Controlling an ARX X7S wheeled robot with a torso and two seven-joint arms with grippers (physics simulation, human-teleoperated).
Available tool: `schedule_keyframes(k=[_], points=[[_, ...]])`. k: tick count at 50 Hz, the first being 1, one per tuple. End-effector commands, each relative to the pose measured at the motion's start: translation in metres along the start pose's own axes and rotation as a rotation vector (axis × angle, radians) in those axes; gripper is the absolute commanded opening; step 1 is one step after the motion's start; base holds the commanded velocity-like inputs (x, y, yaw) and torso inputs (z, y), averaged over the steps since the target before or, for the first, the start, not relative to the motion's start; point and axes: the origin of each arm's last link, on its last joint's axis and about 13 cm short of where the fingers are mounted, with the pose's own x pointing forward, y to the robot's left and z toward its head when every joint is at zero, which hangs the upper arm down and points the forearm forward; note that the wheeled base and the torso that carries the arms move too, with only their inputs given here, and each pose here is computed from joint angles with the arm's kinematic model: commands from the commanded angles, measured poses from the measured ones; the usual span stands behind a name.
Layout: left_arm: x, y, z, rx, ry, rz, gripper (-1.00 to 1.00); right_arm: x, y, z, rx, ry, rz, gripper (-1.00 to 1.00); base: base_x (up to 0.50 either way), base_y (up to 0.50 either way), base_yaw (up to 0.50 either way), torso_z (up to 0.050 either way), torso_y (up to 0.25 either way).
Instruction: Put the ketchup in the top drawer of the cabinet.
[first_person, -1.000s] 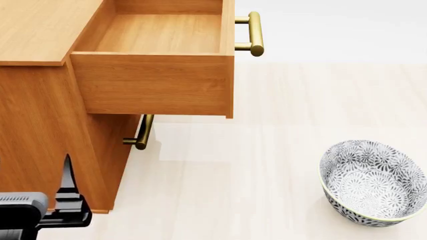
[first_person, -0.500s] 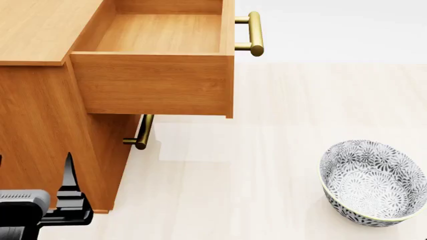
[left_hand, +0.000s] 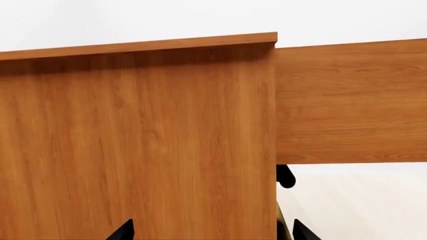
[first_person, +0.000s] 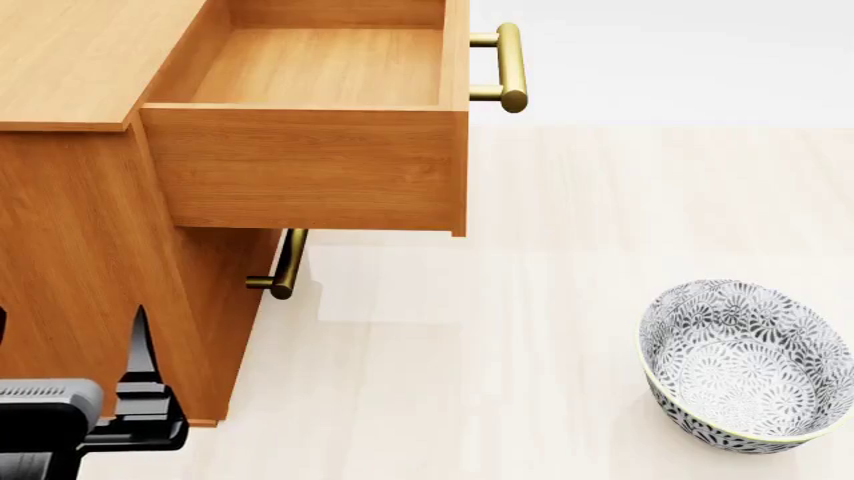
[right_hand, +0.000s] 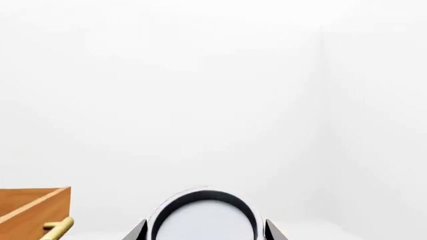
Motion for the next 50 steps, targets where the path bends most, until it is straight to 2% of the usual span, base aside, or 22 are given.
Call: schedule_keyframes(k=[1,20,35,50], points=[[0.000,0.000,0.000,-0.001,0.000,0.001,1.00,0.024,0.014,0.024,-0.025,-0.069,0.055,-1.00,0.00,0.00,0.00,0.000,0.000],[0.001,-0.001,-0.001,-0.001,0.000,-0.002,1.00,0.061,0.031,0.054,0.019,-0.164,0.137,-1.00,0.00,0.00,0.00,0.000,0.000],[0.001,-0.002,0.000,0.005,0.005,-0.002,1.00,0.087,0.047,0.086,0.021,-0.235,0.166,-1.00,0.00,0.00,0.00,0.000,0.000],[0.001,-0.001,0.000,0.003,0.004,0.001,1.00,0.110,0.062,0.104,0.028,-0.276,0.199,-1.00,0.00,0.00,0.00,0.000,0.000]])
